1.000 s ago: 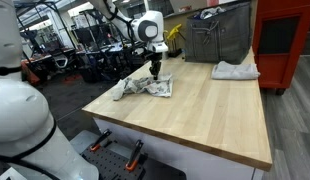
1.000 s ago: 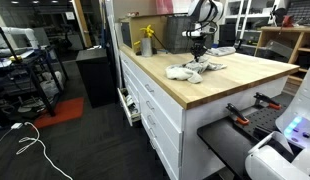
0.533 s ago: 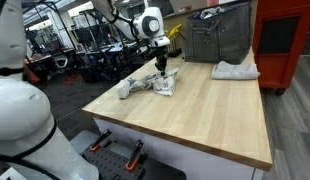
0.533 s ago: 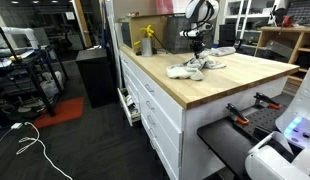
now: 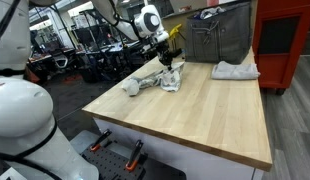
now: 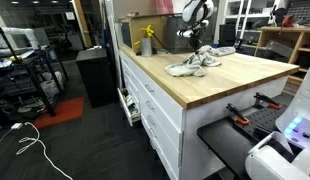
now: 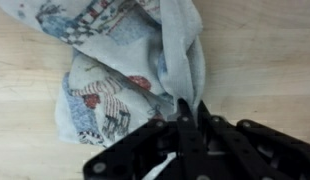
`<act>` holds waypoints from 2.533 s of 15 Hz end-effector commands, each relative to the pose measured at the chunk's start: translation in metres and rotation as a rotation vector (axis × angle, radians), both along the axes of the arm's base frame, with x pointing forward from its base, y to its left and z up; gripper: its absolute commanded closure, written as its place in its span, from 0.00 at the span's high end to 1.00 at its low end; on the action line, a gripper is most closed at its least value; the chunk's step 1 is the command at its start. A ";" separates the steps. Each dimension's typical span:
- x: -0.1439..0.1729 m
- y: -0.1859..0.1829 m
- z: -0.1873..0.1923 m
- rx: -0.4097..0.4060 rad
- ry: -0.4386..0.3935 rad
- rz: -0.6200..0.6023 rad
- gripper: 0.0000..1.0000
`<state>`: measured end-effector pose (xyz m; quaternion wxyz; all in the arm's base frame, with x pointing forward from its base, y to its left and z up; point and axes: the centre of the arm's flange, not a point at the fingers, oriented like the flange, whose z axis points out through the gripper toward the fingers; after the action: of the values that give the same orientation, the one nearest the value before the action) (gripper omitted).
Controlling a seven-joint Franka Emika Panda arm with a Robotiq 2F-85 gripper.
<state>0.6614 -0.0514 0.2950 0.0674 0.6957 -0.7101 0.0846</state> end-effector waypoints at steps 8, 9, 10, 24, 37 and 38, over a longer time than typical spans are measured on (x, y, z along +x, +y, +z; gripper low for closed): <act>-0.025 0.032 -0.019 0.128 0.057 0.146 0.64; -0.040 0.040 -0.016 0.157 0.052 0.199 0.72; -0.054 0.046 -0.012 0.181 0.042 0.250 0.79; -0.124 0.064 -0.011 0.504 0.044 0.750 1.00; -0.126 0.082 -0.016 0.524 0.142 0.402 1.00; -0.126 0.084 -0.017 0.519 0.147 0.373 1.00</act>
<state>0.5323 0.0270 0.2728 -0.0863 0.8359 -0.5258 -0.1320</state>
